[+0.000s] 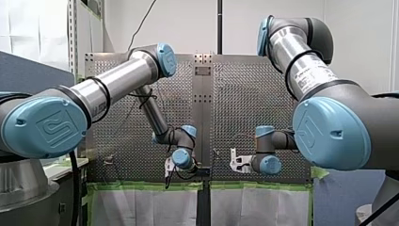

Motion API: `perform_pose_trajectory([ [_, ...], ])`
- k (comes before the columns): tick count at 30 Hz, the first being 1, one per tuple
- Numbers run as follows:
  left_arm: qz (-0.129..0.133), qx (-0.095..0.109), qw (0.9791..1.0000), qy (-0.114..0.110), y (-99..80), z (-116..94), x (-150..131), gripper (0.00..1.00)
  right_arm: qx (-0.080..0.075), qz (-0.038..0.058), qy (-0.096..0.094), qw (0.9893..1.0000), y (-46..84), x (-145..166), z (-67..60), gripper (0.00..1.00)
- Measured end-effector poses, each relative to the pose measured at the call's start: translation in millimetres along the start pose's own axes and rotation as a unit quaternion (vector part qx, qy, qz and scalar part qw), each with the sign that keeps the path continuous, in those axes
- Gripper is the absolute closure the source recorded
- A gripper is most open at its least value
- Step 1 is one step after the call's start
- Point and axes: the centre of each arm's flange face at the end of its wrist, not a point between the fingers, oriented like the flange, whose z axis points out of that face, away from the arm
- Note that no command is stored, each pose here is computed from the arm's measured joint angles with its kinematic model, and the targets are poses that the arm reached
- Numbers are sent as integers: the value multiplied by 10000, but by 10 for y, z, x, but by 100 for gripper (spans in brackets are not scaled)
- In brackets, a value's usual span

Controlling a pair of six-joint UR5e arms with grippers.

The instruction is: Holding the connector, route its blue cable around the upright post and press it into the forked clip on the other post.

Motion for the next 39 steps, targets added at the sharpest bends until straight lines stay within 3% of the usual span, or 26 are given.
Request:
perform_pose_trajectory([
  [10,-386,267,9989,1,-130,-92,97,0,101,54,20,9999,102,21,23,100],
  [19,-737,388,9964,-169,-215,-203,77,0,63,65,35,10000,178,30,34,100],
  [26,-744,433,9958,-322,-287,-273,69,0,46,65,65,9999,214,58,70,100],
  [34,-600,545,9957,-457,-463,-358,102,0,45,58,71,9999,228,88,109,100],
  [39,-480,514,9961,-531,-539,-441,108,0,45,54,66,10000,228,90,112,100],
])
